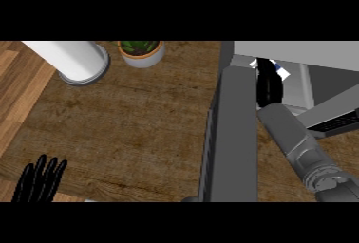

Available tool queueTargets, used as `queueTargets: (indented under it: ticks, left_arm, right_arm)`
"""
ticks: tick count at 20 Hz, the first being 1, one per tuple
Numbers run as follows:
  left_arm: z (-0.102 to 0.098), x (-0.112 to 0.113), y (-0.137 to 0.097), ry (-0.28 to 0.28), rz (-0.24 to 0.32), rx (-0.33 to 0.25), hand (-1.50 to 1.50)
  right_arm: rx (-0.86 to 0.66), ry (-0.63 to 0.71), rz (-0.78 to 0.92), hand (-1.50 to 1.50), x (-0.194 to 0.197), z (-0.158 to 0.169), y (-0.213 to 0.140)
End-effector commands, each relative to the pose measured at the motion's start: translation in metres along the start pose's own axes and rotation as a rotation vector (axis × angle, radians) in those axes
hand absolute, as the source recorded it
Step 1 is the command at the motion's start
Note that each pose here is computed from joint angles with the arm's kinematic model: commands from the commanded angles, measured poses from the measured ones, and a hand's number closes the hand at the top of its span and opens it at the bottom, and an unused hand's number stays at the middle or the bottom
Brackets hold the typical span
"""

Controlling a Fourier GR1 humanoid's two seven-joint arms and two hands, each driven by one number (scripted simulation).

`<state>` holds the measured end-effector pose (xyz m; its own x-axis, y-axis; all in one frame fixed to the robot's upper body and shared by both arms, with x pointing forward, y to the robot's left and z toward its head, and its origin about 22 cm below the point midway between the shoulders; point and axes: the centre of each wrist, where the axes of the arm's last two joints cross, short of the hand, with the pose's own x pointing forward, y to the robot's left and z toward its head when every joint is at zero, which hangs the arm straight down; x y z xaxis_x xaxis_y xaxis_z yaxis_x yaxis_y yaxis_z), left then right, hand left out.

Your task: Pick up the milk, place it into the microwave and close the microwave

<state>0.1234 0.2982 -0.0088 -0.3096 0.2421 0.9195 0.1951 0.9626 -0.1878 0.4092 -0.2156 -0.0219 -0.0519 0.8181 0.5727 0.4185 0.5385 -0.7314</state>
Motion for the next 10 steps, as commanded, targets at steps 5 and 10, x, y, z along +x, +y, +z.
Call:
queueTargets:
  ticks: [5,10]
  left_arm:
    - [0.009,-0.003,0.002,0.008,-0.005,0.009,-1.50]
    - [0.012,0.008,0.004,0.001,-0.020,0.001,-1.50]
  right_arm:
    - [0.035,-0.011,-0.253,-1.50,0.029,0.004,0.017]
    - [0.070,0.010,-0.421,-1.50,0.014,0.012,0.016]
